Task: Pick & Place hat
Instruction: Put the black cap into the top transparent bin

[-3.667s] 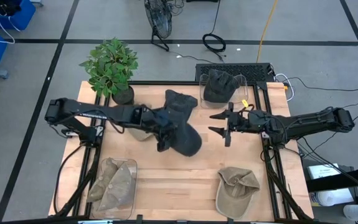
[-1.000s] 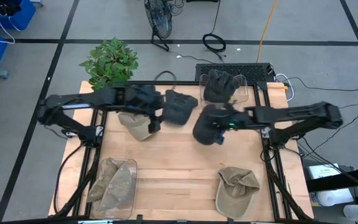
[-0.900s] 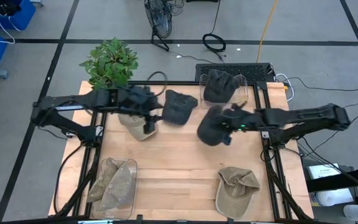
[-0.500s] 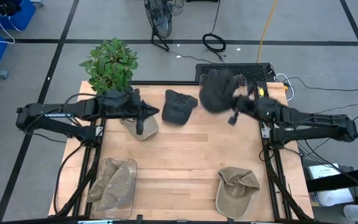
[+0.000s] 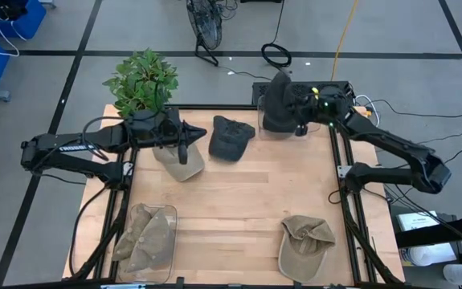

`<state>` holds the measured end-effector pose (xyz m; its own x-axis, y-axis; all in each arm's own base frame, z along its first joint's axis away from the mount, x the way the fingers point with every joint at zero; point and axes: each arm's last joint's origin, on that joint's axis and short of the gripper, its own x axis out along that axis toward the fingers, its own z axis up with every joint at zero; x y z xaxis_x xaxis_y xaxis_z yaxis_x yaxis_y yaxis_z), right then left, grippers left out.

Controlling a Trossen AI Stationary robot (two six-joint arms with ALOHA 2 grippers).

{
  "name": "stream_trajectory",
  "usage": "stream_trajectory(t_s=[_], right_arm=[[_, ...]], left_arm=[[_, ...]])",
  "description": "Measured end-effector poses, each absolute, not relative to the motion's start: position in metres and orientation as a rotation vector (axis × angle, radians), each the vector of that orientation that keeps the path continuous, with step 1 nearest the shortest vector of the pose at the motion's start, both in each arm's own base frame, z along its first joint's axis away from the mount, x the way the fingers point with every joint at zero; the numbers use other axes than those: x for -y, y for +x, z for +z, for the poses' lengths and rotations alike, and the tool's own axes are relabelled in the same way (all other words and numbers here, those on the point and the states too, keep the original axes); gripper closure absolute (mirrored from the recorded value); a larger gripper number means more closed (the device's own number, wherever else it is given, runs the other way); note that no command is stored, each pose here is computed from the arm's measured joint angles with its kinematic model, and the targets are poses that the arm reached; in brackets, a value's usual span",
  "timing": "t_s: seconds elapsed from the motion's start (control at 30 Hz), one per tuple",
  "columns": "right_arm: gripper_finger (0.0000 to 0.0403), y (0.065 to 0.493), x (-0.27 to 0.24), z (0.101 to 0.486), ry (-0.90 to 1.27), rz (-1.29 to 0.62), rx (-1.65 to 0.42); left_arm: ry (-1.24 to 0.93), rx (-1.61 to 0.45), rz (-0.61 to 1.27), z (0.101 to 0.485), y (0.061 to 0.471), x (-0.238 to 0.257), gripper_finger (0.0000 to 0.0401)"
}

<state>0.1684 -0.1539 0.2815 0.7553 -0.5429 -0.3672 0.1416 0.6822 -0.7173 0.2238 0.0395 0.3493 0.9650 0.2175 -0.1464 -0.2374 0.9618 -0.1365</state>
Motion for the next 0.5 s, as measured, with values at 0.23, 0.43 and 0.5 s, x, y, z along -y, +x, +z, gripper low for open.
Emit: stream_trajectory(t_s=[0.23,0.43,0.5], right_arm=[[0.0395,0.168,0.16,0.264,-0.833,-0.275,-0.666],[0.0395,0.168,0.166,0.218,-0.79,-0.229,-0.708],[0.0395,0.168,0.168,0.21,-0.77,-0.259,-0.681]], left_arm=[[-0.215,-0.128,0.238,0.349,0.224,-0.04,0.0387],[-0.246,-0.098,0.277,0.351,0.224,-0.041,0.0395],[-0.245,-0.074,0.279,0.353,0.224,-0.041,0.0389]])
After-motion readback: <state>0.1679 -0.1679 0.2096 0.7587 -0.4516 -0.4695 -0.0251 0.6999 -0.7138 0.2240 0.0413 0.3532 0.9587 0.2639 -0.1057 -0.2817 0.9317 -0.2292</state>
